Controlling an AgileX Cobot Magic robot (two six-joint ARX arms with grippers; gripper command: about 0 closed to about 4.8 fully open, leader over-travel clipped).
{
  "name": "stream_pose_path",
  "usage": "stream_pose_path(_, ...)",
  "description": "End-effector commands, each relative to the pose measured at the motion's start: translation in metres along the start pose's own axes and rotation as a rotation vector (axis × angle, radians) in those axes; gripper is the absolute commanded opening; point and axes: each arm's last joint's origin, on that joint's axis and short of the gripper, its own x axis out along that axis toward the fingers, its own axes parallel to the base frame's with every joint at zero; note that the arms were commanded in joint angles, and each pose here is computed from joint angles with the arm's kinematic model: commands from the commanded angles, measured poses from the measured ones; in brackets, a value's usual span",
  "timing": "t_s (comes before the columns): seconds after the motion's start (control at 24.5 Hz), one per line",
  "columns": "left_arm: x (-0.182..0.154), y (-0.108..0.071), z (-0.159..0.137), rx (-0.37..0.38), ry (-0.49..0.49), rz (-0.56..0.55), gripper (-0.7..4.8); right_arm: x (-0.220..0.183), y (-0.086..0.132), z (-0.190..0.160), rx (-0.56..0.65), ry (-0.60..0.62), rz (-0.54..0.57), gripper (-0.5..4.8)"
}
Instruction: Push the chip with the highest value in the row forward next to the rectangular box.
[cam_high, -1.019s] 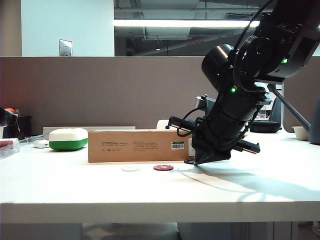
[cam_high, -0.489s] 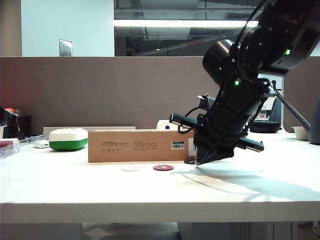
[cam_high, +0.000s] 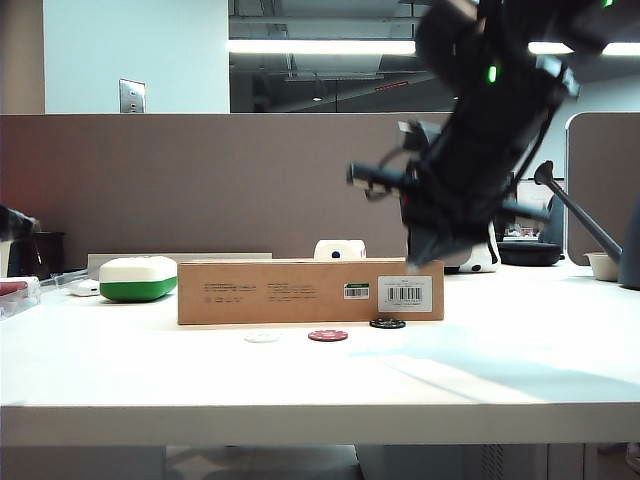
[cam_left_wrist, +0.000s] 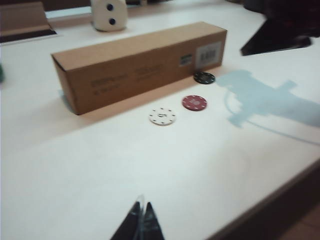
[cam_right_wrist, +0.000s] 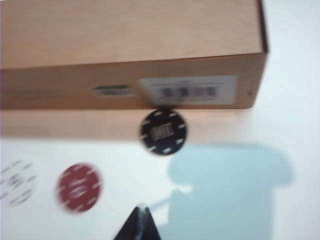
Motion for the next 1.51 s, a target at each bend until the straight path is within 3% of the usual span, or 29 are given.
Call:
stream_pose_path(0.04, -0.002, 0.007, 0.004, -0.011, -0.030, 0.062, -0.05, -0.022, 0.007, 0.004, -0.044, -0.037, 0.025, -0.05)
stream_pose_path(0.24, -0.009, 0.023, 0.008, -0.032, -0.094, 0.222, -0.05, -0.066, 0.021, 0.001, -0.084, -0.124, 0.097, -0.05)
stream_pose_path(0.45, -0.021, 0.040, 0.014, -0.038, -0.192, 0.425, -0.05, -0.134, 0.049, -0.025, -0.216, -0.322, 0.112, -0.05)
stream_pose_path(0.77, -0.024, 0.047, 0.012, -0.048, -0.179, 0.500, -0.05, -0.167, 0.049, -0.042, -0.244, -0.378, 0.214, -0.05)
stream_pose_path(1.02, -0.026, 0.050, 0.011, -0.052, -0.177, 0.542, -0.05, -0.177, 0.031, -0.053, -0.260, -0.357, 0.201, -0.05)
stream_pose_path(1.51, -0.026, 0.050, 0.011, -0.053, -0.177, 0.542, -0.05, -0.176, 0.031, -0.054, -0.265, -0.349, 0.205, -0.05)
